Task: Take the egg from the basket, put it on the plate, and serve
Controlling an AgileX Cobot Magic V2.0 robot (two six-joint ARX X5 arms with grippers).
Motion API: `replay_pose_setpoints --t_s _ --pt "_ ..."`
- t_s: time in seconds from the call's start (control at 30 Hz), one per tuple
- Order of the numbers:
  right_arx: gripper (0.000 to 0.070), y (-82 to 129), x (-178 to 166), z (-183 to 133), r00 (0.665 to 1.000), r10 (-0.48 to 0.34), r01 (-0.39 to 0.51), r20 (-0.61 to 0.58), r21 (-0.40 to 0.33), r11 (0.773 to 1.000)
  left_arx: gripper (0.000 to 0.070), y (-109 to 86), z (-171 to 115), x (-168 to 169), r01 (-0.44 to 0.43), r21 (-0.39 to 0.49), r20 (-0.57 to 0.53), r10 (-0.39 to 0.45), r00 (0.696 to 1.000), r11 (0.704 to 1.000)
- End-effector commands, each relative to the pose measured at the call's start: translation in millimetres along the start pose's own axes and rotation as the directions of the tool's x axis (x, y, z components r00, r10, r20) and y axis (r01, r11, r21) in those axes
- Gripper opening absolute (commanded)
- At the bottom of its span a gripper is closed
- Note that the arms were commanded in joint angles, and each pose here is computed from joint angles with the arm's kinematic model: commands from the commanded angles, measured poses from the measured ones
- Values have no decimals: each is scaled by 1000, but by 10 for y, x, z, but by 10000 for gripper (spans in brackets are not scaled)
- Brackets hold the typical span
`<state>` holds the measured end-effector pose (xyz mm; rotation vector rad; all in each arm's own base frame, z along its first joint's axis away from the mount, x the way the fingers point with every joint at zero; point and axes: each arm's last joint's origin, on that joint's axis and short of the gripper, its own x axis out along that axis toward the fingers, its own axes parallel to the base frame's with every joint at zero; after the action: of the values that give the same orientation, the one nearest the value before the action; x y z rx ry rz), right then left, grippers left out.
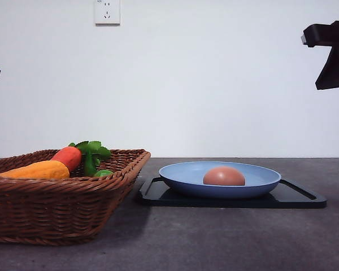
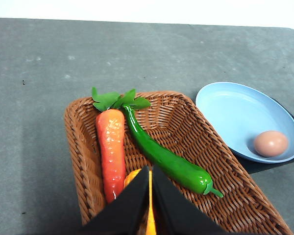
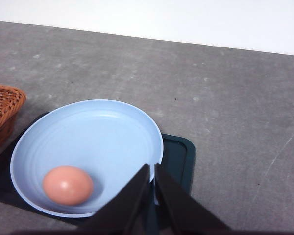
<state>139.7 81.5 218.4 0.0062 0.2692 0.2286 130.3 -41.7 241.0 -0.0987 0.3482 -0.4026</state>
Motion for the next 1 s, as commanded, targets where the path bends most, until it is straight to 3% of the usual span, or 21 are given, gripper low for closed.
replay_pose_setpoints --t_s 0.0,0.07,0.13,0.27,0.43,0.63,0.83,0.97 --pt "0 12 4 15 1000 4 -4 8 9 1000 0 -19 32 -38 9 2 22 -10 1000 1000" --pt "0 12 4 15 1000 4 -4 8 9 1000 0 -36 31 -148 13 21 49 -14 999 1000" --pt "0 12 3 16 1000 4 -4 8 9 1000 0 -52 36 -305 2 120 106 -15 994 993" --pt "0 12 3 16 1000 4 -4 8 9 1000 0 -45 33 -587 -71 186 259 21 966 980" --pt "0 12 3 16 1000 4 -4 8 9 1000 0 47 -97 -700 -262 145 353 198 914 954" --pt "0 12 4 15 1000 4 -4 8 9 1000 0 178 -413 -537 -329 111 300 284 911 938" --pt "0 11 4 15 1000 4 -4 8 9 1000 0 267 -681 -353 -319 58 208 302 930 946" --pt "0 12 3 17 1000 4 -4 9 9 1000 0 304 -782 -268 -312 20 219 300 928 950"
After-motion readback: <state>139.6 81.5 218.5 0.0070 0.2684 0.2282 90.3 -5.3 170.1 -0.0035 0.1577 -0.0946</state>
